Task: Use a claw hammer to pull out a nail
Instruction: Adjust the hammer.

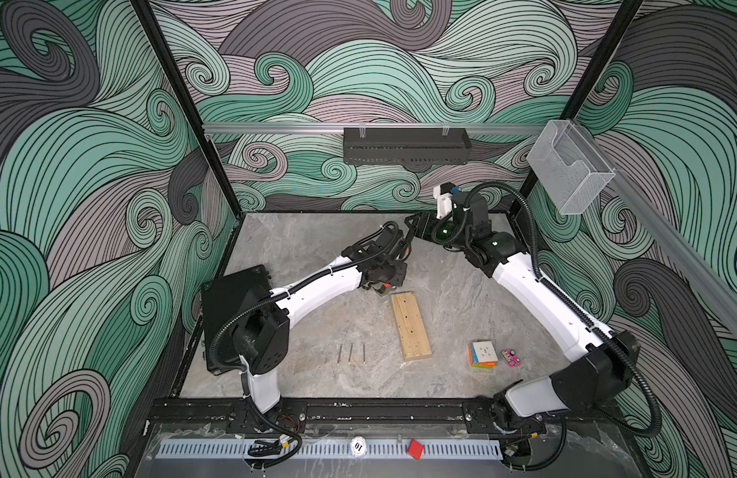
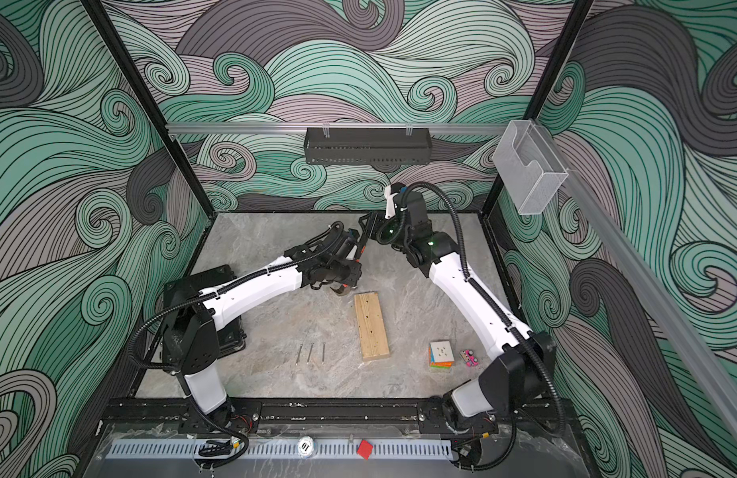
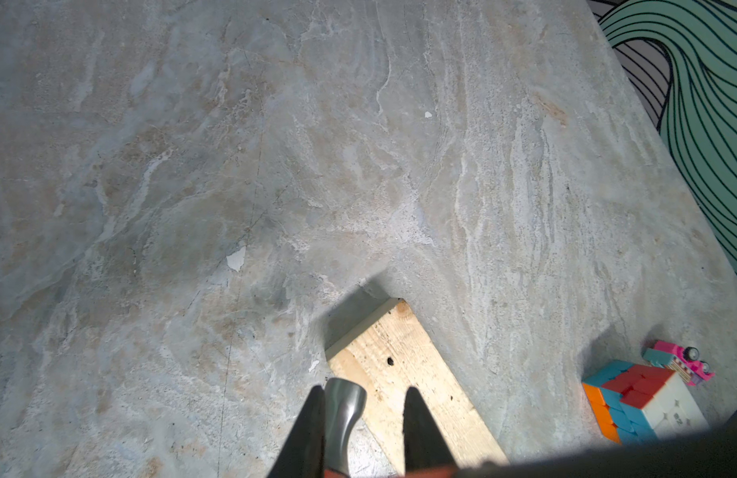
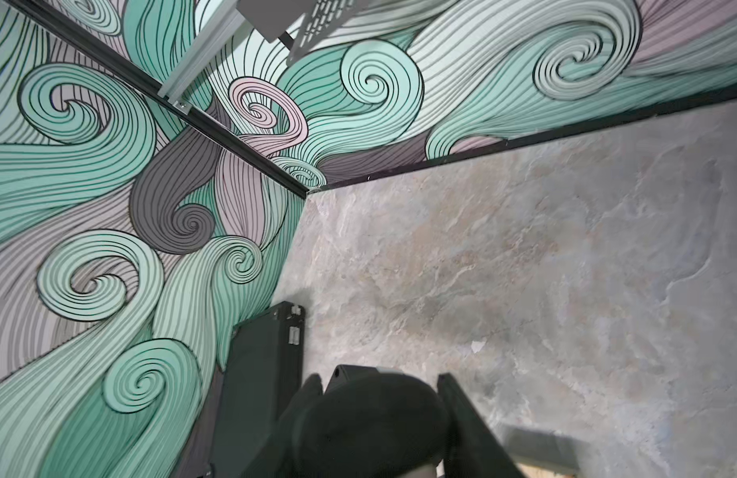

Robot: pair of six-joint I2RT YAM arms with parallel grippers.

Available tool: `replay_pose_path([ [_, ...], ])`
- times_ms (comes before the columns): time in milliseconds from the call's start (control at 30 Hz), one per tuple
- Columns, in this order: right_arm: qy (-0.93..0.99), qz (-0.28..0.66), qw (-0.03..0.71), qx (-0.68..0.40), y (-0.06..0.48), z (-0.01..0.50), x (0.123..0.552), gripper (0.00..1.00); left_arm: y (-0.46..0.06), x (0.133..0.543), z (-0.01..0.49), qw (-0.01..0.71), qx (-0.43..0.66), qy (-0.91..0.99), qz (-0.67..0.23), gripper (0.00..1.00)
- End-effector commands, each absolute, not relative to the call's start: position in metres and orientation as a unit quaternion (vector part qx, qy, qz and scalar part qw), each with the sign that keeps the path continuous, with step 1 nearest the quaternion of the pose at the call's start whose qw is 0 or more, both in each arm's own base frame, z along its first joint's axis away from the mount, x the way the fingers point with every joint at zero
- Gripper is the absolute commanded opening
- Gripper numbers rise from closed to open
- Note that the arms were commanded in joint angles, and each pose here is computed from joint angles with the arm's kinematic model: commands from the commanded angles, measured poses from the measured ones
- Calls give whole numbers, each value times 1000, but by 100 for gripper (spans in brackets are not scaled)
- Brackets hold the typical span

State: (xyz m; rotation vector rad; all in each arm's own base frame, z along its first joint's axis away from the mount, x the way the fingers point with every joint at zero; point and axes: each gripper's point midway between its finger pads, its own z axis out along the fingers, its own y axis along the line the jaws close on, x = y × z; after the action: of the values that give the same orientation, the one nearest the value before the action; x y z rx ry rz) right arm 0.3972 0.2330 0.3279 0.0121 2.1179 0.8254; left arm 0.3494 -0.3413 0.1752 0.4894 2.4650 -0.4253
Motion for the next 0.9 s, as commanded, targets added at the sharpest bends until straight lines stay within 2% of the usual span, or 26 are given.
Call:
replay_pose_path([
  [0, 841, 311, 443, 17, 227, 336, 405, 30, -357, 359, 212, 331, 178, 907, -192, 0],
  [167, 842, 307, 443, 19, 226, 334, 406, 17, -356, 358, 216, 334, 183, 904, -193, 0],
  [500, 834, 304, 461, -9, 225, 345, 401, 7, -362, 346, 230, 333, 212, 892, -220, 0],
  [567, 828, 306, 469, -21, 226, 351, 399, 4, -366, 342, 233, 330, 225, 886, -234, 3],
  [600, 825, 306, 474, -26, 226, 355, 397, 4, -367, 340, 234, 330, 230, 884, -239, 5],
  [667, 819, 308, 482, -40, 227, 363, 395, 3, -369, 335, 237, 333, 239, 877, -252, 17],
  [733, 815, 311, 487, -51, 227, 369, 391, 2, -368, 332, 242, 340, 244, 869, -263, 30],
  [800, 810, 311, 493, -61, 226, 375, 388, 2, -369, 327, 247, 344, 255, 860, -276, 47],
  [867, 807, 313, 496, -71, 226, 379, 384, 1, -369, 321, 254, 350, 267, 851, -286, 57],
])
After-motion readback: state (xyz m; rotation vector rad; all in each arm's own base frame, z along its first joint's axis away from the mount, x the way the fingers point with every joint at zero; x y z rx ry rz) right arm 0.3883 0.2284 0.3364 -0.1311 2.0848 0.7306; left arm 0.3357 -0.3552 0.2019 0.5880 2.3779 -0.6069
